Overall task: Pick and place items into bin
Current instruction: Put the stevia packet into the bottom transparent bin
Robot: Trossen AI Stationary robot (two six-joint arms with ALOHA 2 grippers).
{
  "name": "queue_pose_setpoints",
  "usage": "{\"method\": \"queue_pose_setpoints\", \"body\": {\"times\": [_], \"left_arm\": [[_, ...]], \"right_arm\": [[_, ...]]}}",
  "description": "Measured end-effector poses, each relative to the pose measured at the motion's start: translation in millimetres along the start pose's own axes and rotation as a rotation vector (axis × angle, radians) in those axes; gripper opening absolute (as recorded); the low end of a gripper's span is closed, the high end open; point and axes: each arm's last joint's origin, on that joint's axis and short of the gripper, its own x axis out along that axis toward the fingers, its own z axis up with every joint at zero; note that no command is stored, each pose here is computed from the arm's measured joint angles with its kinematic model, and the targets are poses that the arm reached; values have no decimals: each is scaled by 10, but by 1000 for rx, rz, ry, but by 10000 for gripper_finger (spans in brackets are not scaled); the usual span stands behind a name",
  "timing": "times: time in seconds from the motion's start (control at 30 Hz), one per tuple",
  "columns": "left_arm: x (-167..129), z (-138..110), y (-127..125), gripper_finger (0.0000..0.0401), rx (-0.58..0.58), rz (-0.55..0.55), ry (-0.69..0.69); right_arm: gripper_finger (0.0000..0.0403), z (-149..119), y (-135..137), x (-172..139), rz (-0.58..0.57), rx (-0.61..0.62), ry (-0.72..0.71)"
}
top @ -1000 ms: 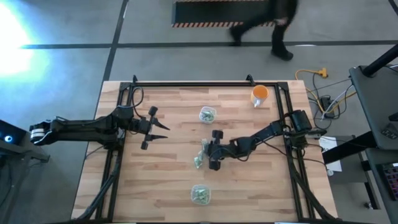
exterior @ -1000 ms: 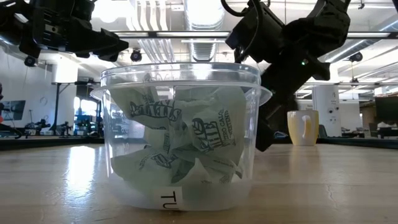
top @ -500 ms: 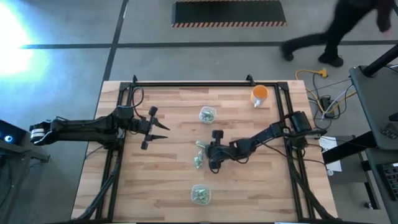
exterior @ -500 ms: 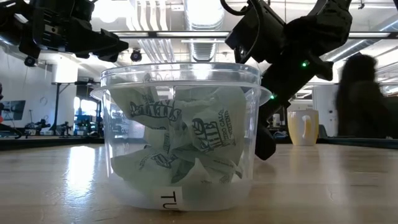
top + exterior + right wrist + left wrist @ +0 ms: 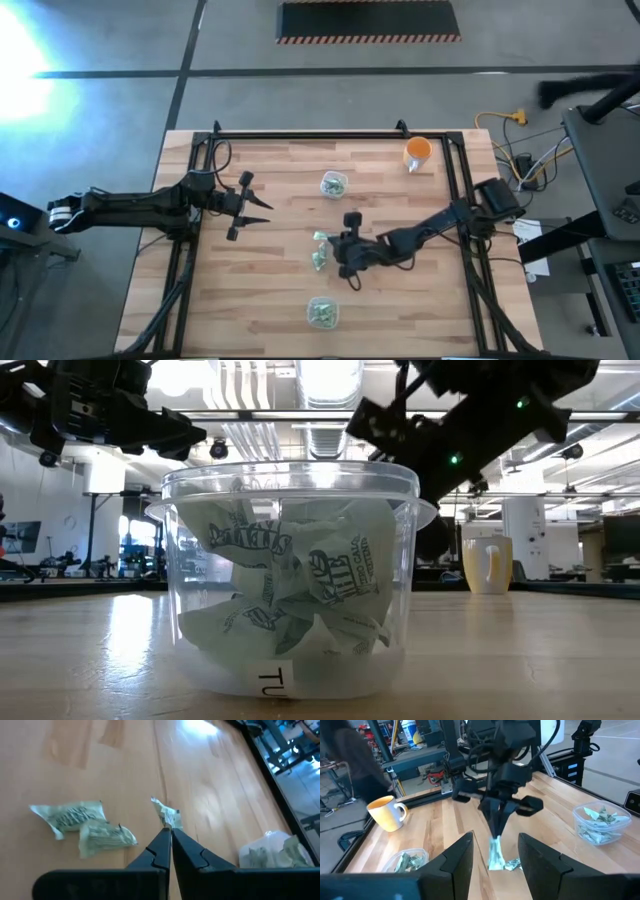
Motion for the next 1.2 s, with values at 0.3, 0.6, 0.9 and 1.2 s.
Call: {"method": "queue_pose_setpoints", "body": {"times": [0.3, 0.6, 0.9, 1.2], "left_arm": [[0, -9, -3, 140, -1, 0, 1], [0, -8, -3, 140, 0, -1, 1], [0, -8, -2, 140, 0, 0, 0], [0, -20, -6, 140, -2, -1, 3]], "right_arm": [[8, 133, 81, -233, 37, -32, -71], [8, 224, 172, -462, 62, -56, -128], [8, 71, 174, -464, 100, 82, 19], [50, 58, 253, -454, 354, 204, 58]]}}
